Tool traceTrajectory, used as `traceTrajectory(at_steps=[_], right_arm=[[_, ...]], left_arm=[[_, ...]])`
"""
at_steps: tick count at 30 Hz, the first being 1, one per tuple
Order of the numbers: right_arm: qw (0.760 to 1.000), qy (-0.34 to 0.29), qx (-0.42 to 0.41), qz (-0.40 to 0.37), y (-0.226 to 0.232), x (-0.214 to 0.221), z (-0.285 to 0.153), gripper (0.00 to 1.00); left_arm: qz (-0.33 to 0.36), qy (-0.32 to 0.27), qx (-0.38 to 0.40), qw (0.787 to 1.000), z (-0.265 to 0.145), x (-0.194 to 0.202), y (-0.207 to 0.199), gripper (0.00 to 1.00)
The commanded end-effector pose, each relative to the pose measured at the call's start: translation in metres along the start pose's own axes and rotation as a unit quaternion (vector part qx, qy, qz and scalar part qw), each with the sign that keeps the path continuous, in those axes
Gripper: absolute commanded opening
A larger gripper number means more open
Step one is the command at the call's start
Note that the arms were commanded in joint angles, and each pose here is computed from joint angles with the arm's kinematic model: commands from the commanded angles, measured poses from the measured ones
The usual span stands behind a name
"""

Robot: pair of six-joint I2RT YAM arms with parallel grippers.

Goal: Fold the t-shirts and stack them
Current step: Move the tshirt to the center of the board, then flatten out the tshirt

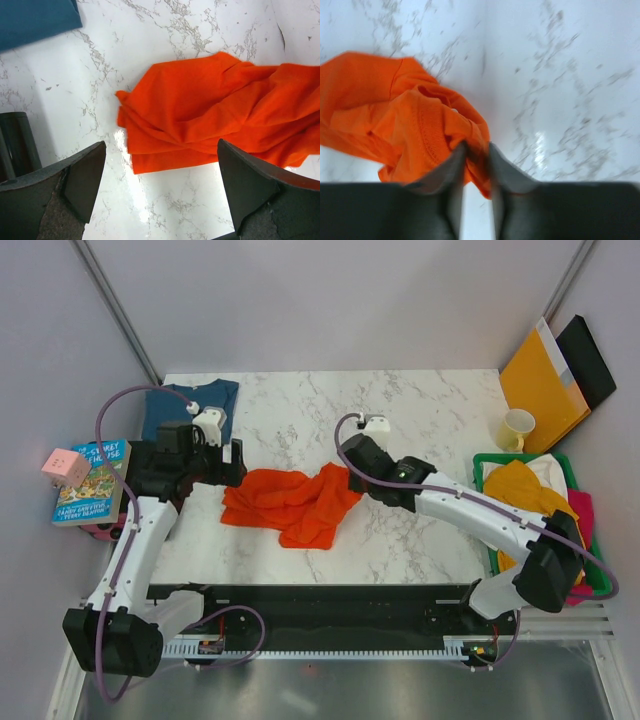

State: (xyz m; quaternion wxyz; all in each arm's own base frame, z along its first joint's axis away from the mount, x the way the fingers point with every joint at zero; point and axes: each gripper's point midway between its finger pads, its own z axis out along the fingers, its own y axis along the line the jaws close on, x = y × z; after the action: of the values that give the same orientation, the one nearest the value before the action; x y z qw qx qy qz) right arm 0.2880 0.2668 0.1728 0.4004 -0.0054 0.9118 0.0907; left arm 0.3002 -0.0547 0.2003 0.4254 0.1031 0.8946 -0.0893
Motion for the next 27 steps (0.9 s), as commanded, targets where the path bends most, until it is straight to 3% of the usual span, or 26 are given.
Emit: traceTrajectory(at_steps=[1,2,3,7,11,17,19,22,25,27], right_arm=[[0.997,-0.046,0.044,0.031,-0.028,-0.027,-0.002,0.54],[0.997,-0.041,0.053,0.025,-0.032,-0.025,-0.002,0.62],[0.998,-0.040,0.051,0.023,-0.031,-0.024,-0.002,0.77],[0.999,-0.036,0.035,0.008,-0.023,-0.016,-0.007,0.84],[0.999,-0.011,0.022,-0.037,-0.005,0.018,-0.007,0.79],[0.998,0.034,0.052,-0.012,-0.015,0.082,0.008,0.53],[0.997,0.046,0.054,0.005,-0.018,0.100,0.012,0.48],[0.996,0.055,0.069,0.008,-0.023,0.116,0.018,0.49],[0.995,0.052,0.087,-0.002,-0.027,0.120,0.026,0.57],[0.995,0.047,0.091,-0.003,-0.026,0.117,0.029,0.54]], left_arm=[[-0.012,0.001,0.012,1.000,0.007,-0.001,-0.003,0.99],[-0.014,0.003,0.014,1.000,0.008,0.001,-0.003,0.99],[-0.013,0.003,0.017,1.000,0.009,0.001,-0.004,0.99],[-0.010,0.010,0.023,1.000,0.015,0.005,-0.005,0.99],[-0.011,0.019,0.032,0.999,0.021,0.008,-0.007,0.98],[-0.012,0.024,0.039,0.999,0.023,0.012,-0.009,0.98],[-0.012,0.027,0.040,0.999,0.024,0.015,-0.009,0.98],[-0.013,0.032,0.043,0.998,0.026,0.017,-0.010,0.98],[-0.013,0.033,0.044,0.998,0.028,0.017,-0.010,0.98],[-0.014,0.033,0.044,0.998,0.028,0.016,-0.010,0.98]])
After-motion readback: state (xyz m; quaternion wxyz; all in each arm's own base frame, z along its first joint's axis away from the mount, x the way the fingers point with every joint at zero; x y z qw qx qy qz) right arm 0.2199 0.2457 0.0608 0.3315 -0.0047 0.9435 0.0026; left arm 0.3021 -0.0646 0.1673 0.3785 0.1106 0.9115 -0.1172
